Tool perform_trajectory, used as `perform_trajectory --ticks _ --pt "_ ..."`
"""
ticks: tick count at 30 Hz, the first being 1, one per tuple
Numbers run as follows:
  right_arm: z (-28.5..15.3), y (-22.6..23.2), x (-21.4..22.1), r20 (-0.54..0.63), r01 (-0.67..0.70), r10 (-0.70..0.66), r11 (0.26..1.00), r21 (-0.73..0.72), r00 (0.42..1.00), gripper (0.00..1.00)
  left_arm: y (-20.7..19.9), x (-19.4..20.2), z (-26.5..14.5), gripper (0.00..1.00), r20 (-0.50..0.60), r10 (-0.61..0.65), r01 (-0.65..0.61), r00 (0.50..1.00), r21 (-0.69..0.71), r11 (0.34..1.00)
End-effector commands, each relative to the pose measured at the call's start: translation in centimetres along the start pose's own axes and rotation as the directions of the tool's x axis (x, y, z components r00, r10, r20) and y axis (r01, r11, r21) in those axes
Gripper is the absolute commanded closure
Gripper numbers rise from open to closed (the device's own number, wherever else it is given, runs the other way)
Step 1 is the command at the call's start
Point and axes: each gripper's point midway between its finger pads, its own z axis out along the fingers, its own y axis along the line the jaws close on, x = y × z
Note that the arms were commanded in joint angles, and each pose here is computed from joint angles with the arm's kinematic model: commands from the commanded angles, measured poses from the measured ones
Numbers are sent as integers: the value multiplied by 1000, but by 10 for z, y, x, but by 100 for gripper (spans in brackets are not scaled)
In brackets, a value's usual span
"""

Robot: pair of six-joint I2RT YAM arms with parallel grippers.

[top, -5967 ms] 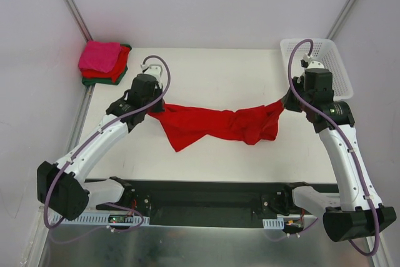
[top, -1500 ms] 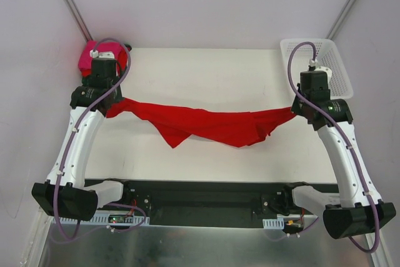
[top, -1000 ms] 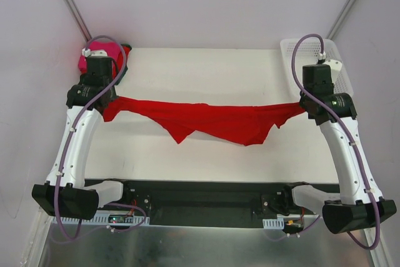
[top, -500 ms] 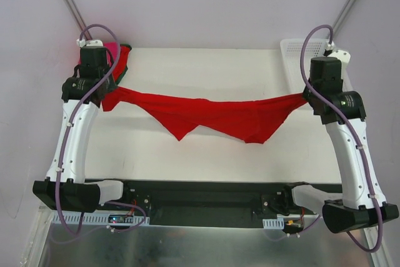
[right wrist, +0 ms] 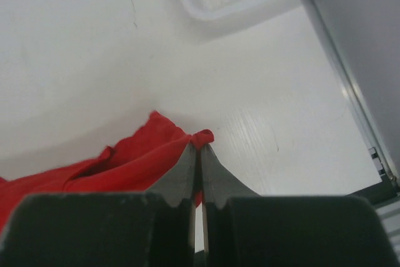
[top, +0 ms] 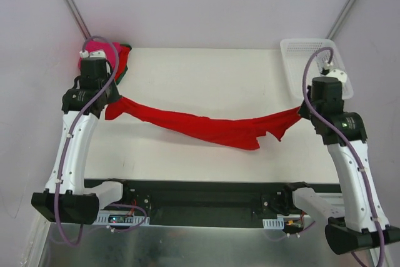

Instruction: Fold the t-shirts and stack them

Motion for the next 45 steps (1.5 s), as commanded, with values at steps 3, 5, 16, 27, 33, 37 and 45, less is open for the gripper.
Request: perform_trajectory --ticks 3,5,16,27,33,37,45 --pt "32 22 86 -256 17 -28 999 -43 966 99 -4 30 22 100 -98 -10 12 995 18 1000" --pt "34 24 109 -304 48 -63 997 -54 951 99 -4 43 26 100 -129 -5 8 992 24 1000" --pt "28 38 161 -445 237 -246 968 -78 861 79 -8 76 38 100 -216 10 1 976 52 999" --pt "53 74 153 -322 305 -327 945 -119 888 37 -7 81 38 100 -220 12 -1 975 50 999" --pt "67 126 151 -290 231 -321 924 -304 902 37 -5 82 36 100 -216 15 -5 976 48 999" --pt "73 160 163 -335 124 -295 885 -448 895 38 -4 84 35 100 -212 13 -3 977 44 999" --pt "89 182 193 -446 -15 -264 847 -532 855 40 -1 85 34 100 -208 19 -11 978 37 999"
